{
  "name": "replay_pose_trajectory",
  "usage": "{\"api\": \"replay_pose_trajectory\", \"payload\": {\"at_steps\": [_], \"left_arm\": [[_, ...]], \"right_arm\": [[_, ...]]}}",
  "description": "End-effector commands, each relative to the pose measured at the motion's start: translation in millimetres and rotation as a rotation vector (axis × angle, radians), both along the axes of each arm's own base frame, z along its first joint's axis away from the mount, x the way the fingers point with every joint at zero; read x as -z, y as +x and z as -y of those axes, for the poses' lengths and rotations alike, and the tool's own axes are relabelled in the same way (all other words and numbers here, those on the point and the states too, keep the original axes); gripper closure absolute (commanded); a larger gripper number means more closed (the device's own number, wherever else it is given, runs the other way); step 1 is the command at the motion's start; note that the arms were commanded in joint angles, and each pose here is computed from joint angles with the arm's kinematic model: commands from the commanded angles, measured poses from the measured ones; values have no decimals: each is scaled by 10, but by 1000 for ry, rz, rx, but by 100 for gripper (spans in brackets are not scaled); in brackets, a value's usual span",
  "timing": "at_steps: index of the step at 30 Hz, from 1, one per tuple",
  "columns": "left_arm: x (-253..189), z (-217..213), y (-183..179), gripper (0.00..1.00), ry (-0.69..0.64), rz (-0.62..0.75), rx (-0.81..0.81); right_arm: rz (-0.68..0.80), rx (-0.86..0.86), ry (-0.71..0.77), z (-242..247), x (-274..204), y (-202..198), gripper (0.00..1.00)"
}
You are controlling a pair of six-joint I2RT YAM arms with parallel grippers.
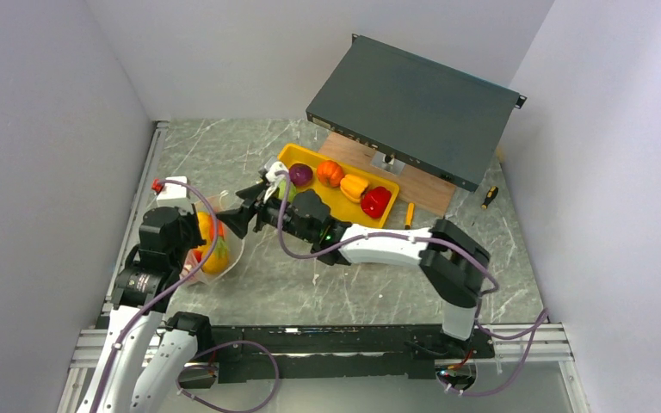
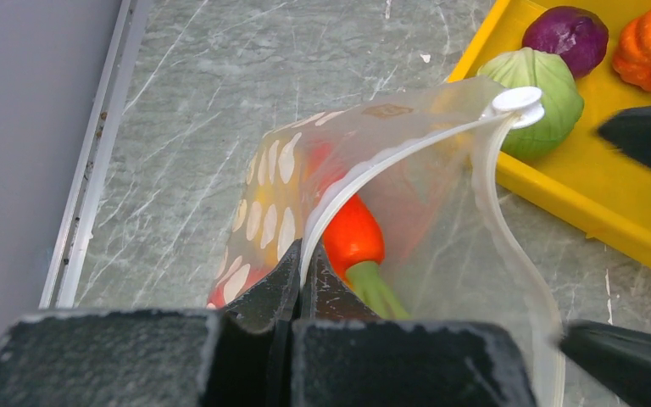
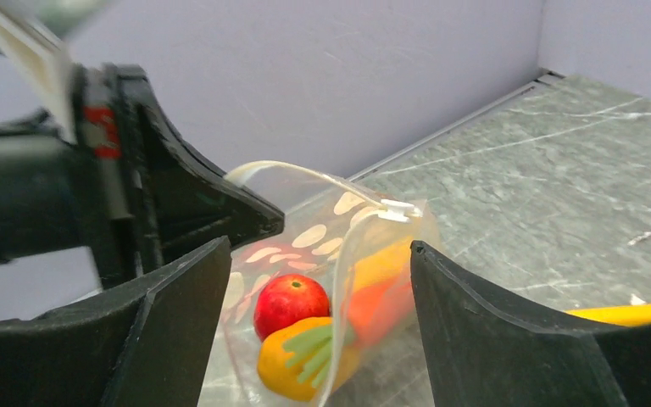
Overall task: Place the food in the zip-top bag and seal the zipper
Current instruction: Place the fake vegetable in the zipper food storage bag, then pick up the fake vegetable from the bin.
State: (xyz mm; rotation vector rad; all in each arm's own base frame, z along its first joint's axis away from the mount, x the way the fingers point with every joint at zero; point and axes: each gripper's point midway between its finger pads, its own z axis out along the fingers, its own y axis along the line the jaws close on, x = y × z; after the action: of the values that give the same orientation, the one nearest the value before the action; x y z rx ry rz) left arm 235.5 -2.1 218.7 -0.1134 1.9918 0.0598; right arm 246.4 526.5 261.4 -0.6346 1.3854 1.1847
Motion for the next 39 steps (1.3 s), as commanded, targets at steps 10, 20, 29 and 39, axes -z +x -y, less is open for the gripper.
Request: {"api": "replay_pose_trajectory", "payload": {"at_steps": [10,20,29,39], "left_arm": [[-68,22,69,100,-2,33,8],[-37,25,83,100,1,18,8],[-24,15,86,100,5,14,3],[-116,14,119,100,-2,-11,-12]], "right_arm": [[-251,449,-355,1175,332,383,16],[-493,536,-375,1454,813,850,12],[-539,621,-430,1160,1163,1239,2],[-443,678,-513,984,1490,1595,0]]}}
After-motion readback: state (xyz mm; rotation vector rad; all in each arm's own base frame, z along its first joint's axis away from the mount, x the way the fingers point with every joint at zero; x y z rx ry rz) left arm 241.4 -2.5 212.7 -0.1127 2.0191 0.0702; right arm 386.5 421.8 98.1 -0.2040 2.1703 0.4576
